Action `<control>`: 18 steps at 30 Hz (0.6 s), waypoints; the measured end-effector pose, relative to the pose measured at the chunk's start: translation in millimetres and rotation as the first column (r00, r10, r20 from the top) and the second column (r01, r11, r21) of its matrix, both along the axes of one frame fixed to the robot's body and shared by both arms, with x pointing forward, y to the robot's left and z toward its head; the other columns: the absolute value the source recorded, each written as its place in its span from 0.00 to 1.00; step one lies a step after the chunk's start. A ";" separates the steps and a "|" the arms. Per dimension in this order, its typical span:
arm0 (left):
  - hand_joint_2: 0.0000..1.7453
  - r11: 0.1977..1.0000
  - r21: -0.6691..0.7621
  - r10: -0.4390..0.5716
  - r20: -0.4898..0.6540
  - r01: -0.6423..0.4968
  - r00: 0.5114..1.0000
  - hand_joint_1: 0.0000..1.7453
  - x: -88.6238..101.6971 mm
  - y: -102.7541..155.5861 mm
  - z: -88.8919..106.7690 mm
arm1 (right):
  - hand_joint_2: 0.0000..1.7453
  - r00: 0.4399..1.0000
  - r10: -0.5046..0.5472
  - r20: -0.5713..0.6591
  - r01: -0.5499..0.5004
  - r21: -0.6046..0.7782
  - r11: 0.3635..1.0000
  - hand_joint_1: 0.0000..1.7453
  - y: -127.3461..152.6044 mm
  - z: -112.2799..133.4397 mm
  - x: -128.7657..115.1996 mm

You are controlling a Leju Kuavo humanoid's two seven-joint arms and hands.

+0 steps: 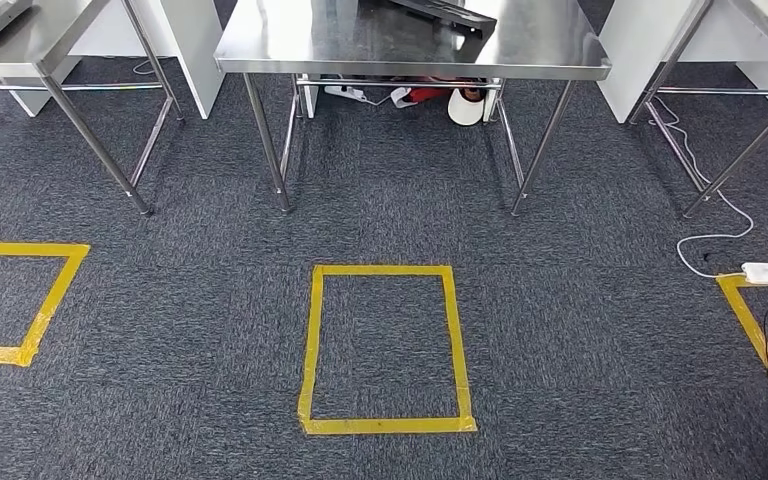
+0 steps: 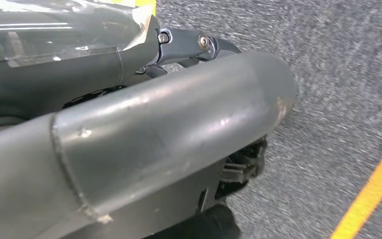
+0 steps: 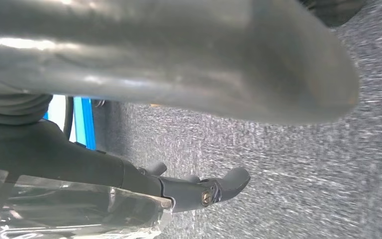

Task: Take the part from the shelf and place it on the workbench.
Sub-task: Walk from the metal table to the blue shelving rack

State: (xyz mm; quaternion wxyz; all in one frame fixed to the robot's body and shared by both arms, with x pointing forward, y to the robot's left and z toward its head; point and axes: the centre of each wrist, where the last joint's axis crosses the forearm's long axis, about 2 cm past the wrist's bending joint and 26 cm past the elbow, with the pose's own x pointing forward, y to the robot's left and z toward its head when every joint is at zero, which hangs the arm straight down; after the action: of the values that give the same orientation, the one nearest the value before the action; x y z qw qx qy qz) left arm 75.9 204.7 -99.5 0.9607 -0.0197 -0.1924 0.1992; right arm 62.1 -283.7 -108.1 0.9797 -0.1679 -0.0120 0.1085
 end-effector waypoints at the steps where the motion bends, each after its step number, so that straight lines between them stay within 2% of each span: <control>1: 0.00 1.000 0.002 0.001 0.000 -0.001 1.000 0.00 0.7 0.1 0.1 | 0.00 1.000 0.000 0.001 0.000 -0.001 1.000 0.00 0.2 0.1 0.8; 18: 0.00 1.000 0.014 -0.001 -0.008 0.001 1.000 0.00 1.8 -2.5 0.8 | 0.00 1.000 -0.011 -0.023 0.011 -0.022 1.000 0.00 4.7 -0.6 -6.6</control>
State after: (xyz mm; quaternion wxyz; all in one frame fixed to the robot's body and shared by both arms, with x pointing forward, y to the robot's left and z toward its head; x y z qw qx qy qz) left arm 77.8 202.2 -98.7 0.9616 -0.0122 -0.1902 0.1974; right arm 55.5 -279.0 -108.7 0.9785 -0.1775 0.0016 0.1051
